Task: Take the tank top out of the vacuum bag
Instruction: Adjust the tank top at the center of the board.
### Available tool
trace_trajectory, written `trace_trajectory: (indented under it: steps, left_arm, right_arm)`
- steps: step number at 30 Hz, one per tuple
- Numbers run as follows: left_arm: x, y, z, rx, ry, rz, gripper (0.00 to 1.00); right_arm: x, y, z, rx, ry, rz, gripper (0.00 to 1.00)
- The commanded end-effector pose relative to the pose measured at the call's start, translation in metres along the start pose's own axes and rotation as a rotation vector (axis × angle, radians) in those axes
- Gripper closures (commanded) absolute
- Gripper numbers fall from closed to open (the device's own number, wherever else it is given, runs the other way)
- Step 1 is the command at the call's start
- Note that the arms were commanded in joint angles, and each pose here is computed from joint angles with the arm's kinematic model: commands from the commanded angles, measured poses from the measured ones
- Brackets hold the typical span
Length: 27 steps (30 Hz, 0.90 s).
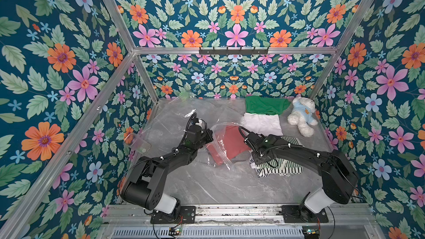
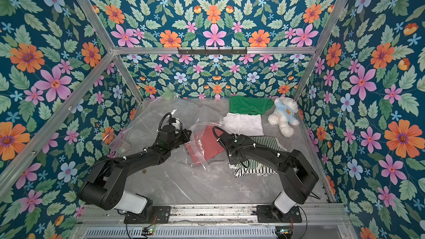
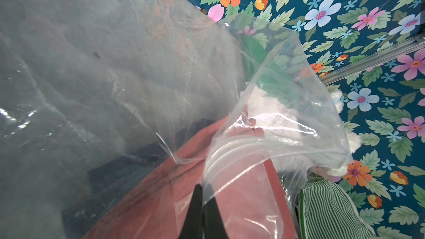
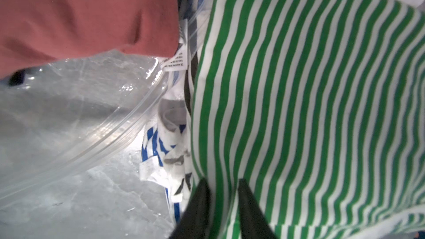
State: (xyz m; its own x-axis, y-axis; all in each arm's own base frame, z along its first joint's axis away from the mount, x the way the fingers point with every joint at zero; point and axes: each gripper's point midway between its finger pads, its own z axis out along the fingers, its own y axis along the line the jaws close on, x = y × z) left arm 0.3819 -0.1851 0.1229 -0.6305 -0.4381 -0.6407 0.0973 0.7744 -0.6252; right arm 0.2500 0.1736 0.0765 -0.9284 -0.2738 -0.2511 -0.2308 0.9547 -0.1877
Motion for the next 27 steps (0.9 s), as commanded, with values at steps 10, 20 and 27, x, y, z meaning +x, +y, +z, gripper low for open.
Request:
trace_trajectory:
  steps: [10,20,27]
  left_arm:
    - [-0.004,-0.002,0.0,0.007,-0.019,0.003,1.0]
    - [-0.006,-0.002,-0.002,0.006,-0.024,0.007,1.0]
    - [-0.01,-0.006,-0.005,0.012,-0.037,0.009,1.0]
  right_arm:
    - [0.021,0.032,-0.034,-0.317,-0.04,-0.028,1.0]
    - [-0.002,0.029,-0.06,-0.379,-0.188,0.044,0.33]
    - [-0.062,0.03,-0.086,-0.667,-0.415,0.282,0.3]
